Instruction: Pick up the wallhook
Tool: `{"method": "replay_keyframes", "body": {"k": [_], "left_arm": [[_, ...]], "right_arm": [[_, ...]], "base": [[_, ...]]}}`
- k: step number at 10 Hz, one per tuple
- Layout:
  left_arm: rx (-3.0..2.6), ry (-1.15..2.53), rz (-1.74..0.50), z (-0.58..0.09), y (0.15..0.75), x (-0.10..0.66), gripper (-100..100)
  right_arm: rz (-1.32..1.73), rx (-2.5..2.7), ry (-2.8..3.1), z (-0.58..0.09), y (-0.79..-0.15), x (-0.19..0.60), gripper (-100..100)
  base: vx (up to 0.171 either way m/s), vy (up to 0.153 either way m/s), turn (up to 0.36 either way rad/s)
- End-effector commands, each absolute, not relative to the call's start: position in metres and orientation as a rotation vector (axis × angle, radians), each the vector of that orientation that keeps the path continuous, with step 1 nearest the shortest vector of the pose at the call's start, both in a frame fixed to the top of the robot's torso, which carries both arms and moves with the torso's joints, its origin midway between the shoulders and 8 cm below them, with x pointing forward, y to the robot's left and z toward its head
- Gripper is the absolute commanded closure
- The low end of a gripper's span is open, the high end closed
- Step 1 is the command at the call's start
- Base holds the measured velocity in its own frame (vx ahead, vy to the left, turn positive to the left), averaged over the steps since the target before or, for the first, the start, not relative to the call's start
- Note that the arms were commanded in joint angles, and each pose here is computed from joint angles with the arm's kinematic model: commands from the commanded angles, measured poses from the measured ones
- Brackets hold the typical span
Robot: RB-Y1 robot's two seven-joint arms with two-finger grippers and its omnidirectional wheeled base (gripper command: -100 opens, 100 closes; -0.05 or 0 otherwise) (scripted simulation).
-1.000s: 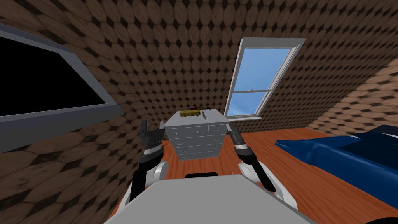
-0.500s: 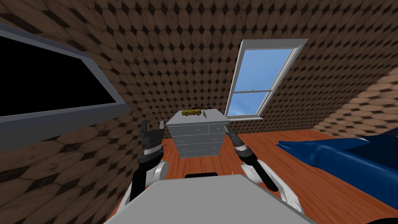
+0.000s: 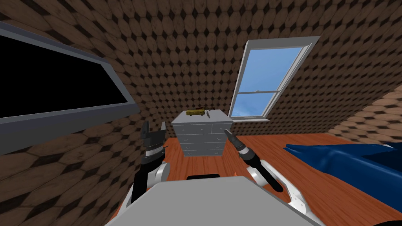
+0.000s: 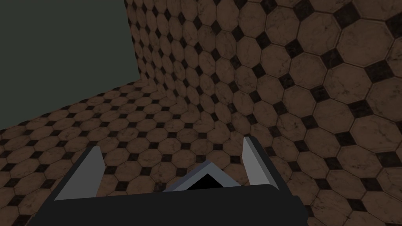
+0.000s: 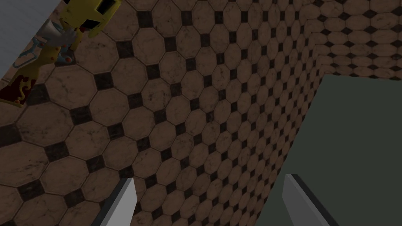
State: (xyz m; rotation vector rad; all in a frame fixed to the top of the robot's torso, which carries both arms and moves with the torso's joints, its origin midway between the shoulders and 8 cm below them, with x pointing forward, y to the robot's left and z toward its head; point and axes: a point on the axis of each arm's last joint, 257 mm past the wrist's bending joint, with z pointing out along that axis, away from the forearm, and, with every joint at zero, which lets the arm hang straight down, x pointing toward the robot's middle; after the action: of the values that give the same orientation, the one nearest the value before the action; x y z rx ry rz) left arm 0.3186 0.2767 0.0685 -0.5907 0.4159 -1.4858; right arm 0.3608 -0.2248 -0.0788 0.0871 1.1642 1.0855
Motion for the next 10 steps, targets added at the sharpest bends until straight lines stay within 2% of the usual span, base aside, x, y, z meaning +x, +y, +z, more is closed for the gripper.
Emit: {"method": "replay_keyframes", "body": {"k": [1,10], "left_arm": [[-0.591,0.416,-1.486,0.069,0.277,0.319,0],[-0.591,0.416,-1.486,0.068,0.277,0.319,0]], "right_arm": [[1.067,0.027,1.2,-0.087,-0.224,0.359,-100],[0.914,-0.359,1.412,-0.149,-0.231,0.347,-100]], "base": [[-0.058,0.005,0.066],[-0.04,0.004,0.1]]}}
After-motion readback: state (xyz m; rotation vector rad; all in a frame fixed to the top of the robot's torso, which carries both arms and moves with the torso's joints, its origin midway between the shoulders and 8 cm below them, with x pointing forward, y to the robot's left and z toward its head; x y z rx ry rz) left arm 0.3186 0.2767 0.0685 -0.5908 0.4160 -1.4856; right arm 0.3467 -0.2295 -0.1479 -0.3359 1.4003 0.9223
